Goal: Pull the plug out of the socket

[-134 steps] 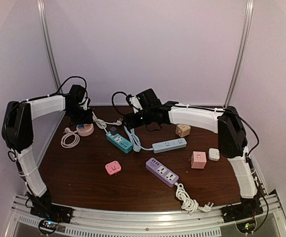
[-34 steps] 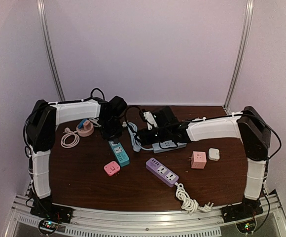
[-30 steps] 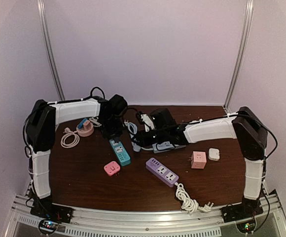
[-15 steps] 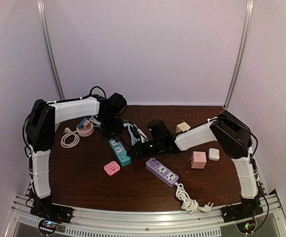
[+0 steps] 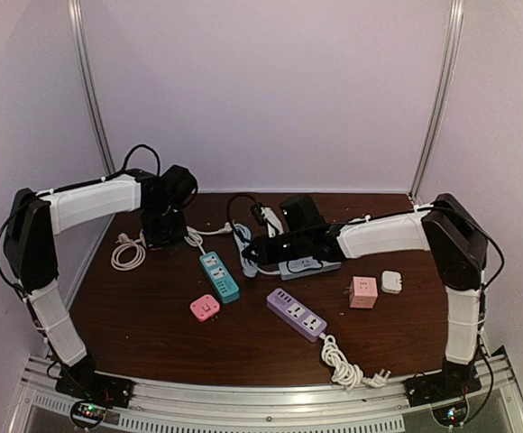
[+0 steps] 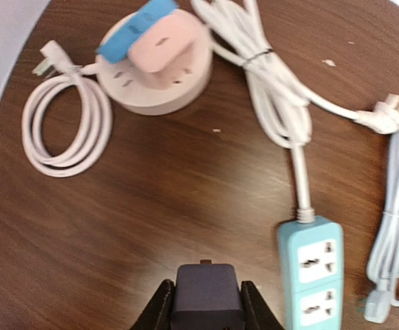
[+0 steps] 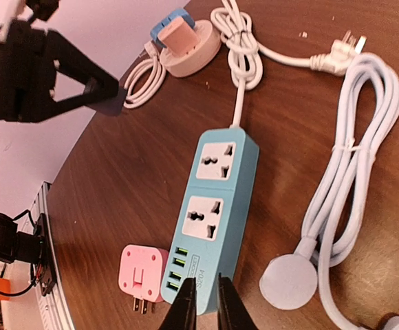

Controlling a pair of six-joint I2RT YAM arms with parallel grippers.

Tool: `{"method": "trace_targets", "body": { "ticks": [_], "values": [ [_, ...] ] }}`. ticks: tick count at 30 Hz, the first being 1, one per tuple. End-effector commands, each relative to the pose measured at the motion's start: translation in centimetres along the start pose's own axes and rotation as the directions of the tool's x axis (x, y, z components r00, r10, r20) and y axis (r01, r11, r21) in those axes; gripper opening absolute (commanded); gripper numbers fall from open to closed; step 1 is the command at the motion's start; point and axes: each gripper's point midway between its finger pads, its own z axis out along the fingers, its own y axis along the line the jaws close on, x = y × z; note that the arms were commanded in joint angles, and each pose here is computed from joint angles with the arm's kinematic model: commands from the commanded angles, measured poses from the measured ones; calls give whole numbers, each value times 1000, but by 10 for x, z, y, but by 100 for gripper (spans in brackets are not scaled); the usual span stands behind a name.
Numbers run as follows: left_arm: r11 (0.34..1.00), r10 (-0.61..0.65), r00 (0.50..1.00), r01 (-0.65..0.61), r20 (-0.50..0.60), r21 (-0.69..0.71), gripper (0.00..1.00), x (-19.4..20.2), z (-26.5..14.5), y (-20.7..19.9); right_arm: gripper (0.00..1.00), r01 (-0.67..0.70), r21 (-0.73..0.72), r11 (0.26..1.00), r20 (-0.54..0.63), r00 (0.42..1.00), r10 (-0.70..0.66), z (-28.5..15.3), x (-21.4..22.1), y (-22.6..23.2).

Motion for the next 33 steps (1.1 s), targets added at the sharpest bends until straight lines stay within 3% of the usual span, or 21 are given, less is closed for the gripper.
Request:
{"method": "trace_targets", "body": {
  "ticks": [1,6,12,21,33],
  "values": [
    [957,91,994,-70,61,-280,21,4,1,76,15,85,172,981,60,994,-97,-29,-24,-14],
    [883,141,989,-111,32,-457,23,22,-1,125,20,121,225,967,77,987,-141,-43,-35,-14],
    [832,150,986,-162,-65,-531,25,51,17,149,21,135,235,963,79,984,-158,-47,-36,-14],
    [805,174,974,-224,-143,-549,29,66,41,149,22,129,238,963,75,986,-151,-47,-33,-16],
    [833,197,954,-285,-227,-474,37,84,66,136,22,135,257,957,56,987,-154,-46,-33,-20]
  ]
}}
